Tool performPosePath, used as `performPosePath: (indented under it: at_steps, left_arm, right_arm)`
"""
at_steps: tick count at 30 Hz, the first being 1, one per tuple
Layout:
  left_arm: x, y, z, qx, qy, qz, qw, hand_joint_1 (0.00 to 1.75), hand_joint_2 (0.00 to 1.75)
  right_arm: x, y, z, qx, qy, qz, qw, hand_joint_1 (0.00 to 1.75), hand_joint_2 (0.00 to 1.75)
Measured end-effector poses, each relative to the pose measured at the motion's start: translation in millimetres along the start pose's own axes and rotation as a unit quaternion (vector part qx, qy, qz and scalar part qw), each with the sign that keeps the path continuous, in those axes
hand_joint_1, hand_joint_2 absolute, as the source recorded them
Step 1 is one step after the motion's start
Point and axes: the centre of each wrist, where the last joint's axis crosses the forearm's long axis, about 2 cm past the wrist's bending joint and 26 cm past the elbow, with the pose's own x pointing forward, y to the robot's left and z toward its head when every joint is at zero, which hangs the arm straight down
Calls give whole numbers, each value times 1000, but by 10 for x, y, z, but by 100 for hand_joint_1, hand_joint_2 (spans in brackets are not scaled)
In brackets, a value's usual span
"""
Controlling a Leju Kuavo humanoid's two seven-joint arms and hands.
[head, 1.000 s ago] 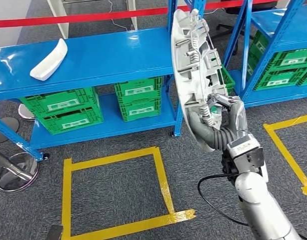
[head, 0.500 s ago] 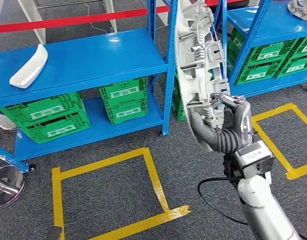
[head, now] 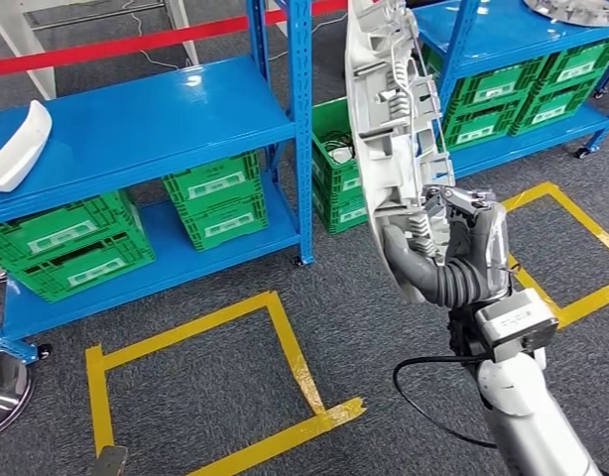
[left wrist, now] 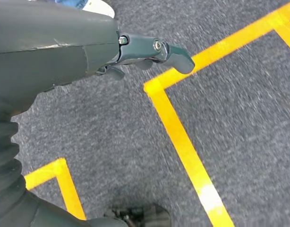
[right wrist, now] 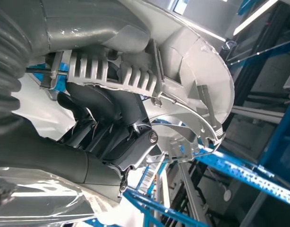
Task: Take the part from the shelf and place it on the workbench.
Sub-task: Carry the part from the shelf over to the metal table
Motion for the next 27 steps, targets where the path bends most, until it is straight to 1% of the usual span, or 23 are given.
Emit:
performPosePath:
  at_steps: [14,27]
  left_arm:
    - [-1,20,-8,3,1,1,1000,0,175]
    - [3,-12,4,2,2,6,1000,0,175]
  right_arm:
    - [53,5,-19,-1,-14,-4,1000,175,175]
    - [61,-22,-31,-1,-22,-1,1000,175,175]
